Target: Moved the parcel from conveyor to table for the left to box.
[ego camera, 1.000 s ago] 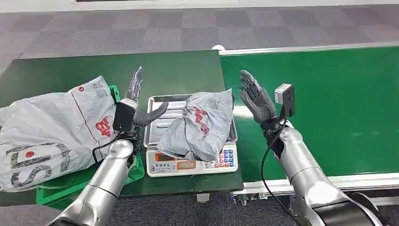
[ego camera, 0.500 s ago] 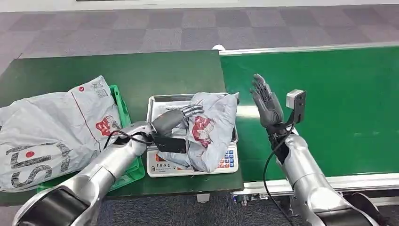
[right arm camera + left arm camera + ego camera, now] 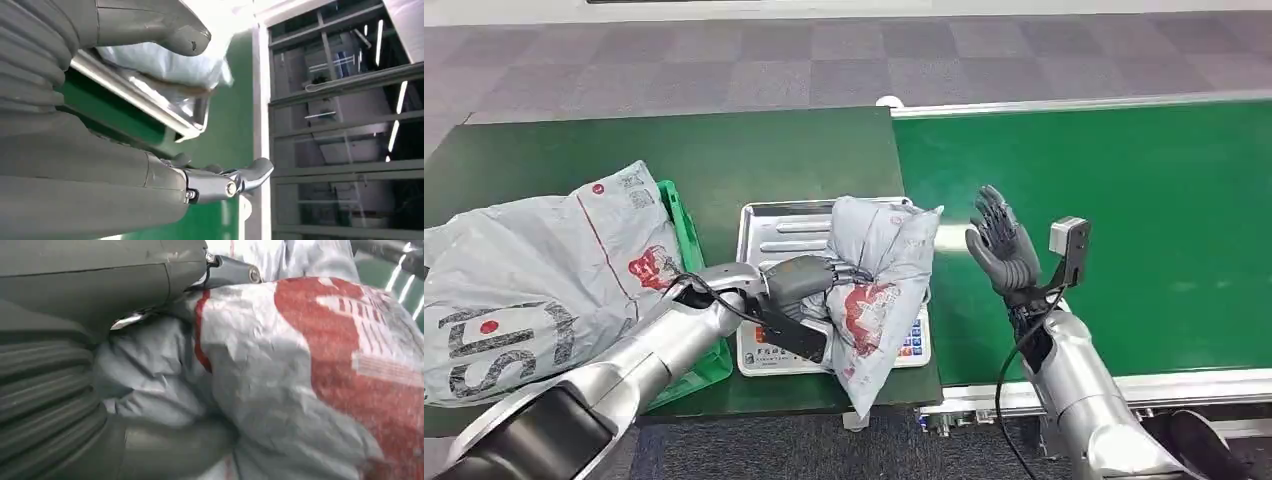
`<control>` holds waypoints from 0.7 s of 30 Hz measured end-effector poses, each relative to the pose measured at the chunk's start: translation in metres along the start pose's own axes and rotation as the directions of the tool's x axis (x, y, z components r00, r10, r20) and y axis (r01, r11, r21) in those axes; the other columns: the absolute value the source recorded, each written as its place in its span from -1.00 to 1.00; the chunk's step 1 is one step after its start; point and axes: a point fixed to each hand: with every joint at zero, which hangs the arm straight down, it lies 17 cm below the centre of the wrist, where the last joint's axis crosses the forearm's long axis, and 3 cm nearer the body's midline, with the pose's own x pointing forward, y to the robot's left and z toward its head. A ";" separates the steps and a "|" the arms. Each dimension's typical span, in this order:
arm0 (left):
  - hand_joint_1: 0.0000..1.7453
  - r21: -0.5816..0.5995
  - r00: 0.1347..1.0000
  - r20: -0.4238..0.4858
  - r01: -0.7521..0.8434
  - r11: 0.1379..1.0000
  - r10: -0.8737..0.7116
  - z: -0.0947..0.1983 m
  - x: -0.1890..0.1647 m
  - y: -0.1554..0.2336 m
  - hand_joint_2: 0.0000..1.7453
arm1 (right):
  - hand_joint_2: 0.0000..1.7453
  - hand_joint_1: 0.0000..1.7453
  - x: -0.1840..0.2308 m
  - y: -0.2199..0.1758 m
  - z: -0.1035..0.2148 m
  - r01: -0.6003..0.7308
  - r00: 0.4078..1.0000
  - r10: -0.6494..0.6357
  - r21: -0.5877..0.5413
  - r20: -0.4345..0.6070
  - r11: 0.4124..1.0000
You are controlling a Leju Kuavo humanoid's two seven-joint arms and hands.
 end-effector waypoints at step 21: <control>1.00 0.240 0.987 -0.053 0.161 0.957 -0.153 0.027 0.003 0.084 1.00 | 1.00 -1.00 -0.018 -0.017 0.023 0.017 0.999 -0.019 -0.047 -0.040 0.999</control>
